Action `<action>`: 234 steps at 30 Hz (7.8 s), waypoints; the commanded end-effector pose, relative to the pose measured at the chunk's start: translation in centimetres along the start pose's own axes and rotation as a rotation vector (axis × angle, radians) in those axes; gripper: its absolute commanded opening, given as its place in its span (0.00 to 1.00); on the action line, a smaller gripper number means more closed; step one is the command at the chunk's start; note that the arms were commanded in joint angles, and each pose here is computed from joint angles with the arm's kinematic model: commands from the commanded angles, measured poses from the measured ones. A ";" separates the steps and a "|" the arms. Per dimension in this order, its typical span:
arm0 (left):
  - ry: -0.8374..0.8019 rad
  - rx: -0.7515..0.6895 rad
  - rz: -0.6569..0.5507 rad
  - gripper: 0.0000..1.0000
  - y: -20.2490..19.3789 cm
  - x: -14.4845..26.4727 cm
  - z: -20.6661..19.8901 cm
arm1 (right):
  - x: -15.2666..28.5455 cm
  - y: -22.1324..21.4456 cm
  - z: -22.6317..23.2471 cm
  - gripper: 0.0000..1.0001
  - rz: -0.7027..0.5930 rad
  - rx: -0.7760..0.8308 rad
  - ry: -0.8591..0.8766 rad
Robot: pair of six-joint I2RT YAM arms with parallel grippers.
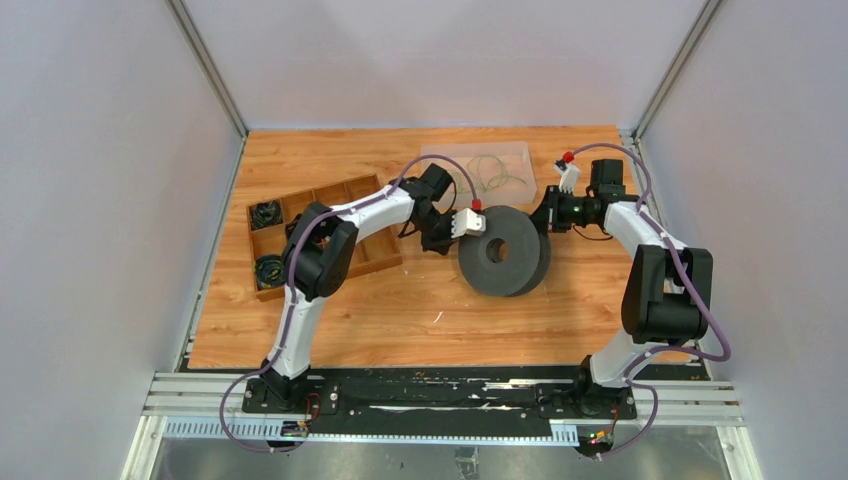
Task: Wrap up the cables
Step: Wrap the cable around the cable reel.
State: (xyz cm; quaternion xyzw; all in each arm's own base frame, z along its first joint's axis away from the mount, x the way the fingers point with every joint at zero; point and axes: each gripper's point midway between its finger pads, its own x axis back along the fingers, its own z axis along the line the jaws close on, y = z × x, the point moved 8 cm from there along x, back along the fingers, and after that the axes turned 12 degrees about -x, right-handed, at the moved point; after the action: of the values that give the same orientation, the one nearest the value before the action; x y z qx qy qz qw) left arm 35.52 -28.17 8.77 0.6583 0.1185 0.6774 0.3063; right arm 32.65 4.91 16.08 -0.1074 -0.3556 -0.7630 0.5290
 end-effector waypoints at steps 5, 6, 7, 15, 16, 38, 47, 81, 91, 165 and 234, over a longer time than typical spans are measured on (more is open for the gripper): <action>-0.050 0.181 -0.026 0.00 -0.3 -1.0 -5.5 | 0.1 0.6 -1.5 0.01 -0.042 -0.004 -0.070; -0.046 0.190 -0.035 0.00 -0.3 -1.1 -6.0 | 0.1 0.6 -1.5 0.01 -0.048 -0.020 -0.075; -0.053 0.200 -0.039 0.00 -0.2 -1.3 -6.7 | 0.0 0.5 -1.6 0.01 -0.054 -0.035 -0.076; -0.025 0.261 -0.086 0.00 0.6 -3.0 -8.9 | -0.5 -0.2 -2.2 0.01 -0.109 -0.130 -0.115; -0.026 0.272 -0.098 0.00 0.7 -3.1 -9.0 | -0.5 -0.3 -2.2 0.01 -0.120 -0.134 -0.120; -0.080 0.398 -0.321 0.00 3.8 -5.0 -12.5 | -1.2 -1.7 -3.6 0.01 -0.185 -0.172 -0.180; -0.049 0.335 -0.424 0.00 6.7 -5.3 -12.1 | -1.8 -2.3 -4.4 0.01 -0.184 -0.171 -0.189; 0.112 0.501 -0.268 0.67 0.5 6.6 -7.3 | -2.7 -0.7 -5.9 0.01 -0.083 -0.021 -0.176; 0.097 0.694 -0.318 0.70 -1.3 4.4 -2.9 | -2.4 -0.8 -5.4 0.01 -0.088 -0.019 -0.168; -0.195 1.110 -0.758 0.56 3.9 -4.9 -11.1 | -2.2 -3.7 -8.6 0.37 0.035 -0.194 -0.405; -0.030 0.657 -0.392 0.00 14.3 -3.0 -12.5 | -1.8 -3.6 -4.2 0.01 -0.131 -0.155 -0.335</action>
State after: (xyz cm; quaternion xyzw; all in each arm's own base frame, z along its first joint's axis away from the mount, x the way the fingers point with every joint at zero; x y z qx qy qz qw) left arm 20.15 -37.61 13.46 0.6895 0.4894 0.4844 0.2245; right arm 31.87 4.24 11.64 -0.2228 -0.3552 -0.8081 0.4136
